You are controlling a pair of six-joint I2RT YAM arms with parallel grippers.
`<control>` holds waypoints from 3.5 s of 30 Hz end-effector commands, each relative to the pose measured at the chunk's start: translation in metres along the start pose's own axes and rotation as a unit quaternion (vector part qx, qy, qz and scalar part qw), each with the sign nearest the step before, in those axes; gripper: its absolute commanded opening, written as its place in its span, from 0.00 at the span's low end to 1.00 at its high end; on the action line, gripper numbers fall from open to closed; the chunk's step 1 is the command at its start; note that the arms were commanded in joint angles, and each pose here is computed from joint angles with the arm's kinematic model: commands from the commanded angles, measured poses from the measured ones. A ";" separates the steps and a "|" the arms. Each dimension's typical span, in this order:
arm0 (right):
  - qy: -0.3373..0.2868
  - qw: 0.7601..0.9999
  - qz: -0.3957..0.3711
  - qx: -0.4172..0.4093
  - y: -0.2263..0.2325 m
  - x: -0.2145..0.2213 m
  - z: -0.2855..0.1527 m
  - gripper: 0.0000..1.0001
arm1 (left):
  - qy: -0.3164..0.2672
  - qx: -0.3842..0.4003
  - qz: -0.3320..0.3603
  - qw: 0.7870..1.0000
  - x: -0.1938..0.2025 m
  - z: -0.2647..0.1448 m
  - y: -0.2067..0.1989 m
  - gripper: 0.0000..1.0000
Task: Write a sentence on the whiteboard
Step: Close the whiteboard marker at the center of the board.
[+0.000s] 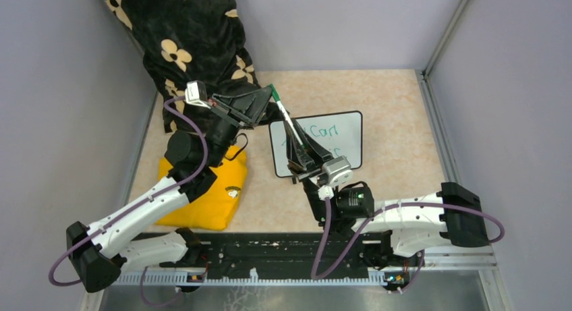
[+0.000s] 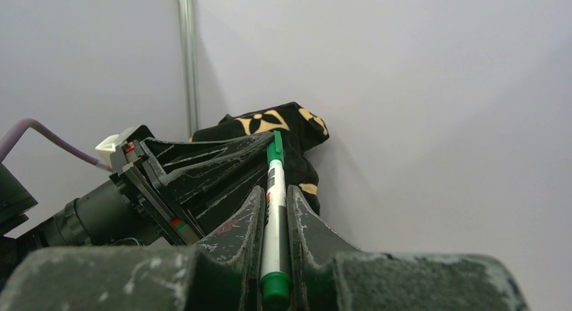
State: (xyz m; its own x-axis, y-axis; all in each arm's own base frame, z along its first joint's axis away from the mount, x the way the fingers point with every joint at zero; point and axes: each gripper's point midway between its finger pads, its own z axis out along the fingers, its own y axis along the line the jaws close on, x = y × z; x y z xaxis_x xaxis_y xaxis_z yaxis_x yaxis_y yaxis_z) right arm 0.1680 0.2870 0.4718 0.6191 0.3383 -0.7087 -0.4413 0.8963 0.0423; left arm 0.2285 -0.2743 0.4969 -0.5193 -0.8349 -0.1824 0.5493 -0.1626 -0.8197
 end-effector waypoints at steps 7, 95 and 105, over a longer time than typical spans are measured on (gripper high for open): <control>-0.040 0.994 0.065 0.079 -0.028 -0.028 0.012 0.00 | 0.083 0.037 -0.025 0.996 0.049 -0.017 -0.015 0.00; -0.037 0.976 0.194 -0.090 -0.011 -0.064 -0.013 0.00 | 0.082 0.089 0.183 0.976 0.048 -0.016 -0.060 0.87; -0.029 0.976 0.195 -0.088 -0.015 -0.063 -0.016 0.00 | 0.105 0.106 0.134 0.980 0.046 -0.012 -0.051 0.75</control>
State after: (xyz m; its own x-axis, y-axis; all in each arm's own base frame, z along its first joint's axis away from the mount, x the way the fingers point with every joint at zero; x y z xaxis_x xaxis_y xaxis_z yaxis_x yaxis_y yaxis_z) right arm 0.1300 0.2539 0.4996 0.4258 0.6363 -0.6433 -0.7360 0.6571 0.1627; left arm 0.1863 -0.3044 0.5054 -0.4154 -0.7398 -0.5294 0.7723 0.0207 -0.6349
